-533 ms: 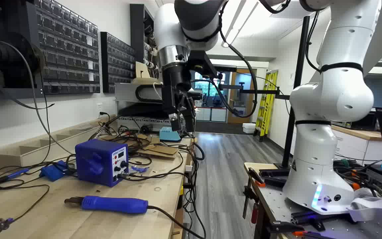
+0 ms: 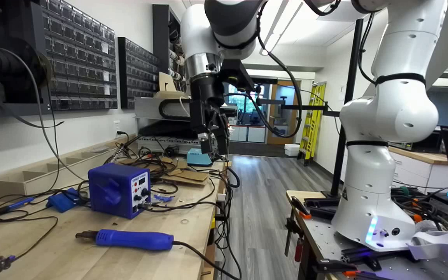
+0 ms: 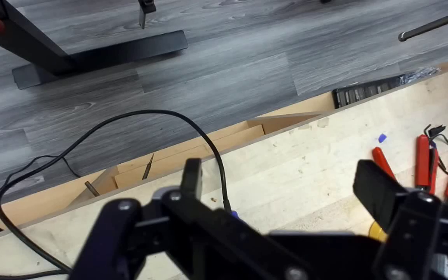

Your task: Place the blue handle on the holder

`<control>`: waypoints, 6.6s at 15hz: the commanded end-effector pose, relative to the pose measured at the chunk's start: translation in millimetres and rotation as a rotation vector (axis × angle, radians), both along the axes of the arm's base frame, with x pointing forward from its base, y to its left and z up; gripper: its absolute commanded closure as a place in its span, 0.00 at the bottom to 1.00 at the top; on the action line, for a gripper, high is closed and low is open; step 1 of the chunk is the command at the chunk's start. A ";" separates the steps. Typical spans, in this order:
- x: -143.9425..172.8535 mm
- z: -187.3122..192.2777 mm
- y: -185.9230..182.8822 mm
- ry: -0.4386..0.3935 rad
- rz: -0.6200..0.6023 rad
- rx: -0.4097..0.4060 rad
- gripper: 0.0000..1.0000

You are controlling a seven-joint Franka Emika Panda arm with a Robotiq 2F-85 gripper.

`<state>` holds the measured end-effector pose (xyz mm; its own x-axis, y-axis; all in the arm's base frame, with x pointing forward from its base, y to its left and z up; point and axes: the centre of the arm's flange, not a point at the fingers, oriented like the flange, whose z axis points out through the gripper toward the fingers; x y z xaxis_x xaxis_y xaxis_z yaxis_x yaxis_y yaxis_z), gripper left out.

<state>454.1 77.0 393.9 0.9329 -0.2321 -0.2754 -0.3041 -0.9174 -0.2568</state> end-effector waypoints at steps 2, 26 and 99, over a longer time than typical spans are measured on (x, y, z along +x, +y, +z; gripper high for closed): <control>-1.7 -1.3 2.2 -0.014 0.020 -0.004 0.00; 59.6 -88.6 34.7 -0.284 0.293 -0.207 0.00; 153.4 -181.5 52.3 -0.318 0.321 -0.229 0.87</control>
